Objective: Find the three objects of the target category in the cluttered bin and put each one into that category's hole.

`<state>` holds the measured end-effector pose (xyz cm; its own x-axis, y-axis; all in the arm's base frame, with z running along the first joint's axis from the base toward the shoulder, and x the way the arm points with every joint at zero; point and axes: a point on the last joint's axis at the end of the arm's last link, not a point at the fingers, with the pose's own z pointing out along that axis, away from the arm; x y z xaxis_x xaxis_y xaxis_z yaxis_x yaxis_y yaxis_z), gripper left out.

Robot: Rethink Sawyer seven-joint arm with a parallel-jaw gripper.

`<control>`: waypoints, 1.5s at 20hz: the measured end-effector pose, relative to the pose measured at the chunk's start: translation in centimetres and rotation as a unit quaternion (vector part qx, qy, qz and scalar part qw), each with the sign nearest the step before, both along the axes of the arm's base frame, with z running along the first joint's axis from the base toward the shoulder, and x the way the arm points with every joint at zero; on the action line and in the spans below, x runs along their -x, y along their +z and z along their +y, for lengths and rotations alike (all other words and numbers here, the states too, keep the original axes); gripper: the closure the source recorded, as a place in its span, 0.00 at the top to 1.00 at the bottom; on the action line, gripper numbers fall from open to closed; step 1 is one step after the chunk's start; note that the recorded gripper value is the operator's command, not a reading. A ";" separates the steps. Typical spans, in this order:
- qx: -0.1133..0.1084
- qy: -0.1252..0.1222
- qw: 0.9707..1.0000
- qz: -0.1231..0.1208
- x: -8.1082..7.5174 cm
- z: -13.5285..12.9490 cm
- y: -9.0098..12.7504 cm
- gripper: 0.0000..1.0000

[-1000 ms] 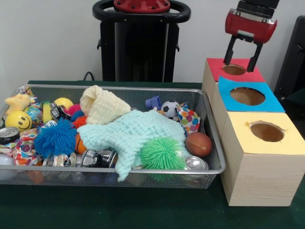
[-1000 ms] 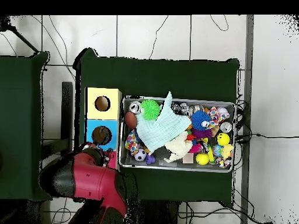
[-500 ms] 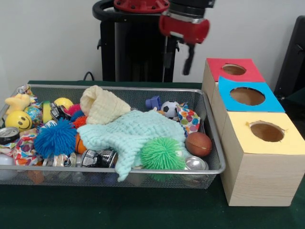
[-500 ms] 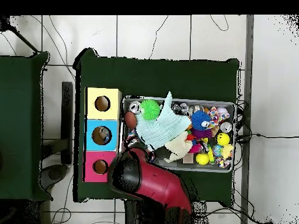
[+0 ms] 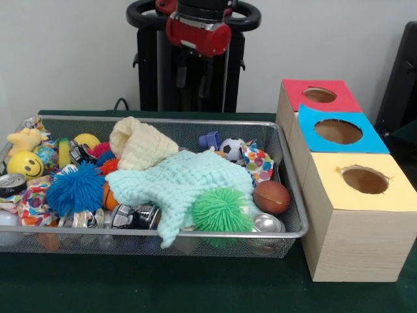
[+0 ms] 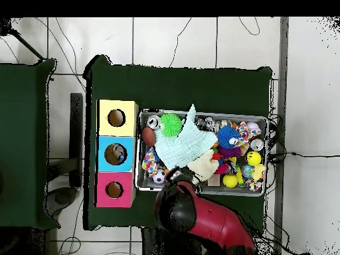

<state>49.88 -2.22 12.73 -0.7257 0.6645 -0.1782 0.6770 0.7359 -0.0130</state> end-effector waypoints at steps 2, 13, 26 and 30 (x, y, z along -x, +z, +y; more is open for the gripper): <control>-0.005 0.015 1.000 0.010 1.0 -0.7 -0.7 1.00; -0.019 0.092 0.995 0.032 3.9 -2.1 -3.5 1.00; -0.038 0.094 0.995 0.019 6.1 -10.8 -5.1 1.00; -0.043 0.094 0.995 0.010 6.2 -12.5 -5.1 1.00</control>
